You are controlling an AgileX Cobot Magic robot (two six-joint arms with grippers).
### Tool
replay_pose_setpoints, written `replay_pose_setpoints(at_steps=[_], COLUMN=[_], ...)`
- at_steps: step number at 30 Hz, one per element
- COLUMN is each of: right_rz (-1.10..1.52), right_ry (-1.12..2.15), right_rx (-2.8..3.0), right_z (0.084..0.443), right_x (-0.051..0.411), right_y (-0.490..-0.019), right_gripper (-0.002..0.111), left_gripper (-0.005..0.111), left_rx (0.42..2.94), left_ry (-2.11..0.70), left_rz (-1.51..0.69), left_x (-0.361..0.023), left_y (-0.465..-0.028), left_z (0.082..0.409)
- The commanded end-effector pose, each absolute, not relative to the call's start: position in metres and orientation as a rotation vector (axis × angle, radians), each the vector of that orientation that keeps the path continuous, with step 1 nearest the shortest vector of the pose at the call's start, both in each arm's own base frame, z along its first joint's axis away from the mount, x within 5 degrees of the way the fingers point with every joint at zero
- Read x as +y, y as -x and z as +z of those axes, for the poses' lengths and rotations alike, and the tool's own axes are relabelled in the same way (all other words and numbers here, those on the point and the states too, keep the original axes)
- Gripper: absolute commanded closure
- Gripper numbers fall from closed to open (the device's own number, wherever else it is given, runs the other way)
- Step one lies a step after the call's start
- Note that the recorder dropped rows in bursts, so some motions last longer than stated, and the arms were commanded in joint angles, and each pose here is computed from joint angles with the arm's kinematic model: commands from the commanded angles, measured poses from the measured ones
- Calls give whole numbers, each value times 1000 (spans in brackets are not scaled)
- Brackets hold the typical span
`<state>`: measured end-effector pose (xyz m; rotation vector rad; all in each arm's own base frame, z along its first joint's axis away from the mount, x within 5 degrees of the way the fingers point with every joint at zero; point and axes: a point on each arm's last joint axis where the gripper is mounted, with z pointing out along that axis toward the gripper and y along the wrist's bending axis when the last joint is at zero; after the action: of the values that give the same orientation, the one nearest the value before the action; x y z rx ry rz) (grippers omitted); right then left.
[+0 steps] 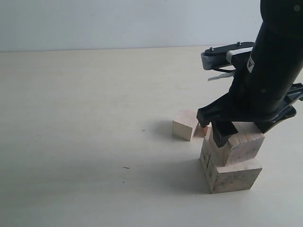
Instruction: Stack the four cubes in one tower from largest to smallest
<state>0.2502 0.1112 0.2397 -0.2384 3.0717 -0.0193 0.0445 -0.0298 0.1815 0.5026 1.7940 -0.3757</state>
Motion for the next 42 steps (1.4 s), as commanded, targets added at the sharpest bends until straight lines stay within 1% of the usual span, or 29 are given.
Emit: replay_pose_setpoints(at_steps=[1, 6, 8, 13, 24, 33, 35, 39, 42], right_rz=[35, 33, 30, 22, 53, 59, 63, 66, 84], right_ry=[244, 244, 245, 239, 80, 46, 46, 45, 53], right_rx=[3070, 3074, 3078, 3093, 3121, 3108, 3103, 3102, 3062], right_z=[239, 239, 239, 239, 239, 241, 241, 241, 245], right_x=[115, 115, 115, 114, 115, 115, 115, 116, 116], right_y=[-250, -249, -249, -248, -246, -246, -246, -246, -248], right_gripper=[38, 53, 56, 55, 55, 55, 51, 34, 30], left_gripper=[107, 107, 107, 107, 107, 107, 107, 107, 107], left_rx=[1785, 1785, 1785, 1785, 1785, 1785, 1785, 1785, 1785], left_ry=[-496, -496, -496, -496, -496, -496, -496, -496, -496], left_rz=[-369, -369, -369, -369, -369, -369, -369, -369, -369], left_x=[-29, -29, -29, -29, -29, -29, -29, -29, -29], left_y=[-45, -45, -45, -45, -45, -45, -45, -45, -45], left_z=[181, 181, 181, 181, 181, 181, 181, 181, 181])
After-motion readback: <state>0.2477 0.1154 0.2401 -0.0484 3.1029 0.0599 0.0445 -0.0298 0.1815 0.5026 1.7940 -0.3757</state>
